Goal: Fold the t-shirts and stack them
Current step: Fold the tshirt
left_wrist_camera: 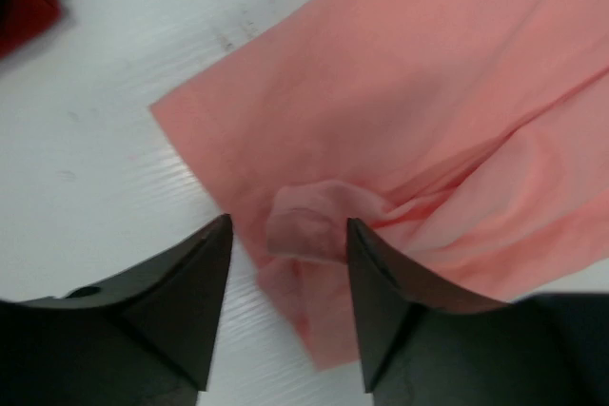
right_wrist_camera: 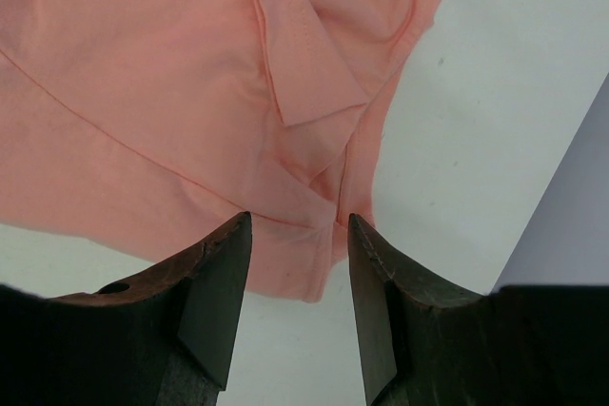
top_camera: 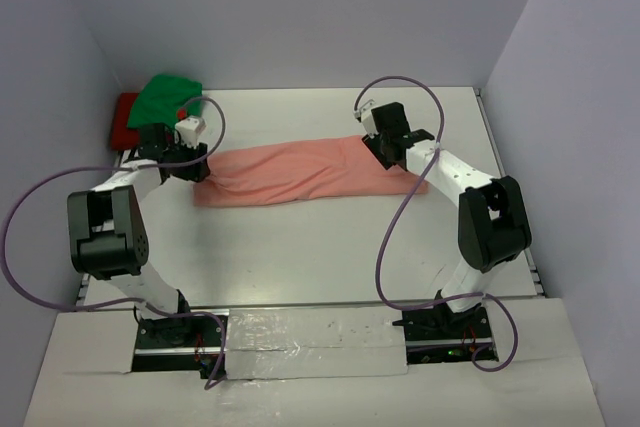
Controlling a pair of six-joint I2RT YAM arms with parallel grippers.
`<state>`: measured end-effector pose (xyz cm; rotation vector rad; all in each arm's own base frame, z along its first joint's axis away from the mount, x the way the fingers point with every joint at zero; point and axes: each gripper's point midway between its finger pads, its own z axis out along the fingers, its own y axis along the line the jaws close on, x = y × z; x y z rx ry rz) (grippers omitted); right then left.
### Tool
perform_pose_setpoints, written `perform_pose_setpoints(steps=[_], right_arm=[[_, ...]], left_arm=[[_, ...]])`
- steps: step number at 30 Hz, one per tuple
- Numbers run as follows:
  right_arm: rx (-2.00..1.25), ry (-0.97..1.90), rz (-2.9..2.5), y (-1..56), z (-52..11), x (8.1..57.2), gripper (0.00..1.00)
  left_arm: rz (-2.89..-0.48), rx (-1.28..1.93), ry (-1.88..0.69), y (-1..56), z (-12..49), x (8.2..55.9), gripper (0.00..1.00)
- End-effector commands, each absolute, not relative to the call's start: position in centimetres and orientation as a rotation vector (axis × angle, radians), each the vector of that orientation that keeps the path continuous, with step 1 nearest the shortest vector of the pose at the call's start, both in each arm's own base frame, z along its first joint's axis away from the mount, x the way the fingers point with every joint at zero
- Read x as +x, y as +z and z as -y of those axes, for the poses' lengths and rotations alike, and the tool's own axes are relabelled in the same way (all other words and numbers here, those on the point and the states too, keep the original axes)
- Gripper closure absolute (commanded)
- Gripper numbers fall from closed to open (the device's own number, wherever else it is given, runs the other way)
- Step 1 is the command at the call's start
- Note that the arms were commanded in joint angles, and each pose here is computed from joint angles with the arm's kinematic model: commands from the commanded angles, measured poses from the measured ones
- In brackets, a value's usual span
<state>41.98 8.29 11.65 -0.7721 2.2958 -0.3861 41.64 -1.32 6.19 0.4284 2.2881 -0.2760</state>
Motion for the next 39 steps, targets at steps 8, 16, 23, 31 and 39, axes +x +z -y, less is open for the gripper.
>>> perform_pose_setpoints(steps=[8,16,23,31,39], right_arm=[[-0.759,-0.402,-2.317,10.9,-8.0,42.3,0.48],[-0.771,-0.429,-2.336,10.2,-7.4,41.7,0.48],[-0.781,-0.474,-2.360,9.8,-7.1,42.3,0.48],[-0.766,-0.476,-2.375,9.7,-7.4,42.9,0.48],[-0.765,-0.493,-2.373,9.6,-7.3,42.8,0.48]], left_arm=[[-2.071,1.031,0.145,16.1,-6.4,43.8,0.13],[-2.070,1.312,0.011,11.9,-5.6,40.3,0.12],[-1.945,1.566,-0.025,8.1,-2.1,36.7,0.16],[-1.821,1.568,-0.004,10.1,-0.5,40.0,0.17],[-1.749,1.563,0.012,10.8,1.5,43.2,0.18]])
